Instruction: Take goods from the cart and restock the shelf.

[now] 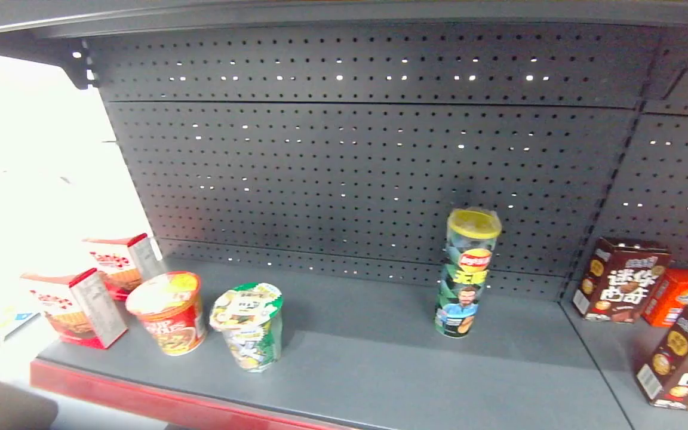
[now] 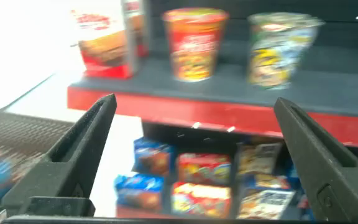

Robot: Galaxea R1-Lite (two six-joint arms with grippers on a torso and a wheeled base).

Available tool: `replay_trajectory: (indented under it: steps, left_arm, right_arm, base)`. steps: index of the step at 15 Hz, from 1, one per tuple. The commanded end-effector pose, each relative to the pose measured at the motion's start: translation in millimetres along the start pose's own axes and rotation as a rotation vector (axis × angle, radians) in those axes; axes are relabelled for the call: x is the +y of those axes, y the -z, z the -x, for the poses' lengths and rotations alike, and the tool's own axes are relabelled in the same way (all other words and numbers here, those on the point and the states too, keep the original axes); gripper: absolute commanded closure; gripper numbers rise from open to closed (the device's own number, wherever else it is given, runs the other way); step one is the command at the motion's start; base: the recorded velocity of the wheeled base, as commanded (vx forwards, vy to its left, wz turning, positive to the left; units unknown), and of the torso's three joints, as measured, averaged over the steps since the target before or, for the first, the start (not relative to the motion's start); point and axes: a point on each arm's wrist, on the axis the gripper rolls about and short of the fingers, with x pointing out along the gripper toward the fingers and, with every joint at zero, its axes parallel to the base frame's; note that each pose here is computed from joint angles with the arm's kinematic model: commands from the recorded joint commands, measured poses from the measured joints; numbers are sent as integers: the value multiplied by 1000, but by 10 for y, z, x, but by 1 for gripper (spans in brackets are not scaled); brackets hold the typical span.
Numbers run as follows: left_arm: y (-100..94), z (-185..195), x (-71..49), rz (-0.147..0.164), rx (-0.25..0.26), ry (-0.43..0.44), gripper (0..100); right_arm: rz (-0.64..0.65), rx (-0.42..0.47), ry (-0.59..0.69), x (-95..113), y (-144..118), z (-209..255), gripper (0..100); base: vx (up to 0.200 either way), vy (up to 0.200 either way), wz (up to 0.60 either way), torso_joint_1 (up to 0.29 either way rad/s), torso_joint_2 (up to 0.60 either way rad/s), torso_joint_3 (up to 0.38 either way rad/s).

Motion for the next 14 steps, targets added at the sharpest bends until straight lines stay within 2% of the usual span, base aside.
replay_trajectory:
  steps: [1, 14]
  left_arm:
    - [1, 0, 0, 1, 0, 0, 0]
    - [1, 0, 1, 1, 0, -2, 0]
  right_arm:
    - [0, 1, 0, 0, -1, -1, 0]
    - [-3, 1, 0, 0, -1, -1, 0]
  base:
    - [0, 0, 600, 2, 2, 7]
    - [0, 0, 600, 3, 2, 4]
